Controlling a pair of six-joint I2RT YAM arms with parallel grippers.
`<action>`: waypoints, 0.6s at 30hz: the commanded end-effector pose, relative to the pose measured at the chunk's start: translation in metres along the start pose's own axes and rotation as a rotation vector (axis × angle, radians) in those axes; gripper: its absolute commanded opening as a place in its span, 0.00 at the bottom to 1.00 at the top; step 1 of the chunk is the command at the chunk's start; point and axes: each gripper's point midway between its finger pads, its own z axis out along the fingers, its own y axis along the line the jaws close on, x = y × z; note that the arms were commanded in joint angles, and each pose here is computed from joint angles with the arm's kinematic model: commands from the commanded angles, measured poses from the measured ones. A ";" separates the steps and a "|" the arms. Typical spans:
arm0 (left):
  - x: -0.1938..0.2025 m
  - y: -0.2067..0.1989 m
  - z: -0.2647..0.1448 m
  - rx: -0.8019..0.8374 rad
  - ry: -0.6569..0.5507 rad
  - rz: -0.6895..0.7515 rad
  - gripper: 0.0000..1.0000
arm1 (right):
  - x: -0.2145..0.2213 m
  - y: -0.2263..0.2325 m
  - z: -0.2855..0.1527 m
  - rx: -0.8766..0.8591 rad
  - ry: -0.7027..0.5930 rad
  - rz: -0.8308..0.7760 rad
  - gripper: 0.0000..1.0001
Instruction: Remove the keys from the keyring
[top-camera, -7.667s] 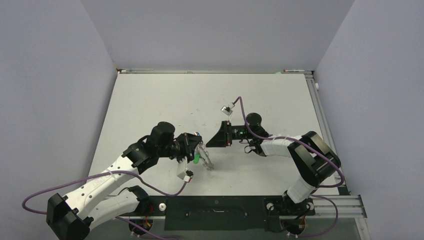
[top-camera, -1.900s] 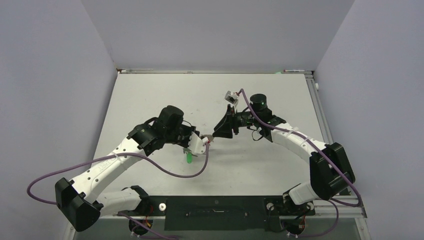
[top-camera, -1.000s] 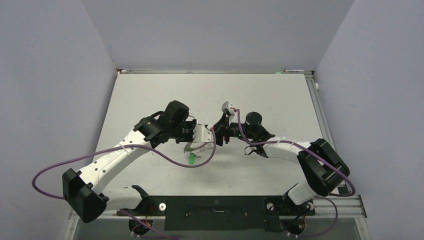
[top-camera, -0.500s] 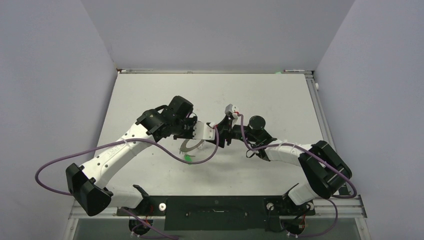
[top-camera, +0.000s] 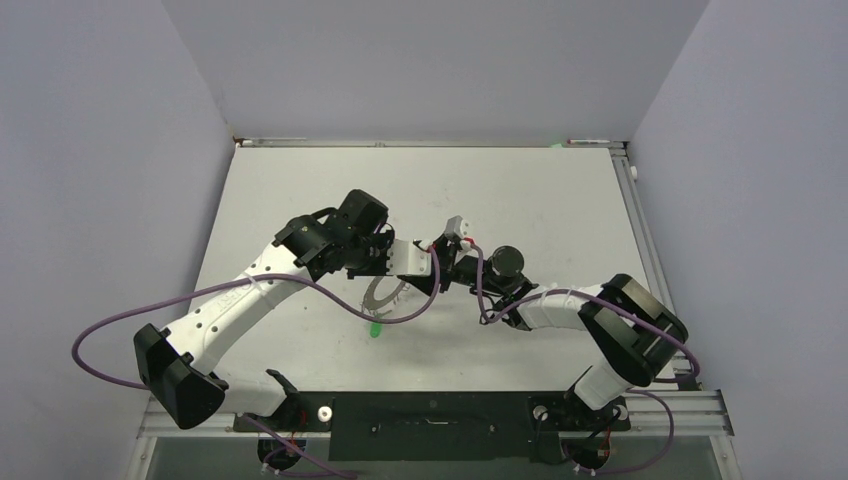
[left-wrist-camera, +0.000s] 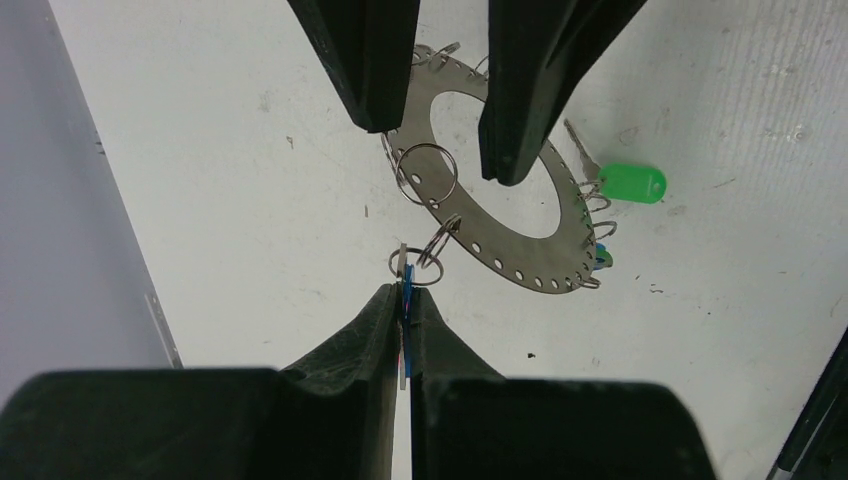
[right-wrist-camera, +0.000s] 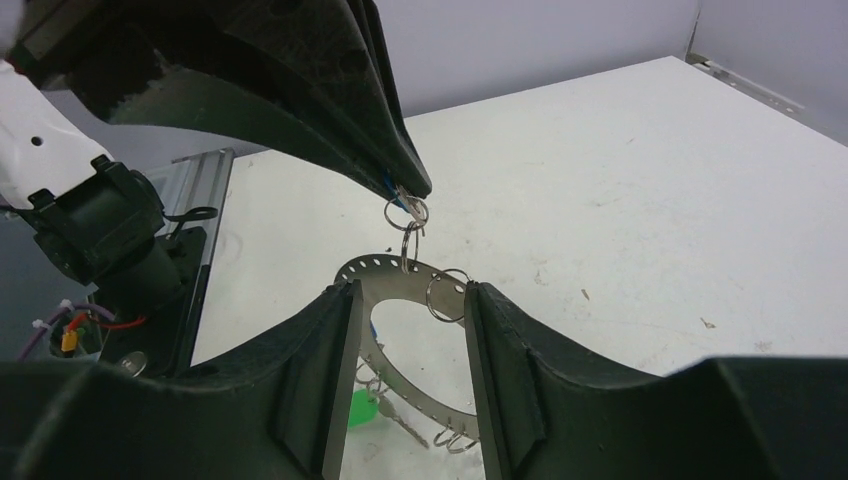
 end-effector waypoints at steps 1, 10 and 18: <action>-0.021 0.014 -0.014 -0.047 -0.079 -0.018 0.00 | -0.017 0.005 0.003 -0.017 -0.089 -0.129 0.43; -0.024 0.014 -0.015 -0.053 -0.100 -0.034 0.00 | -0.012 0.013 0.011 -0.040 -0.091 -0.146 0.43; -0.027 0.013 -0.015 -0.054 -0.118 -0.037 0.00 | -0.008 0.012 0.016 -0.045 -0.095 -0.161 0.43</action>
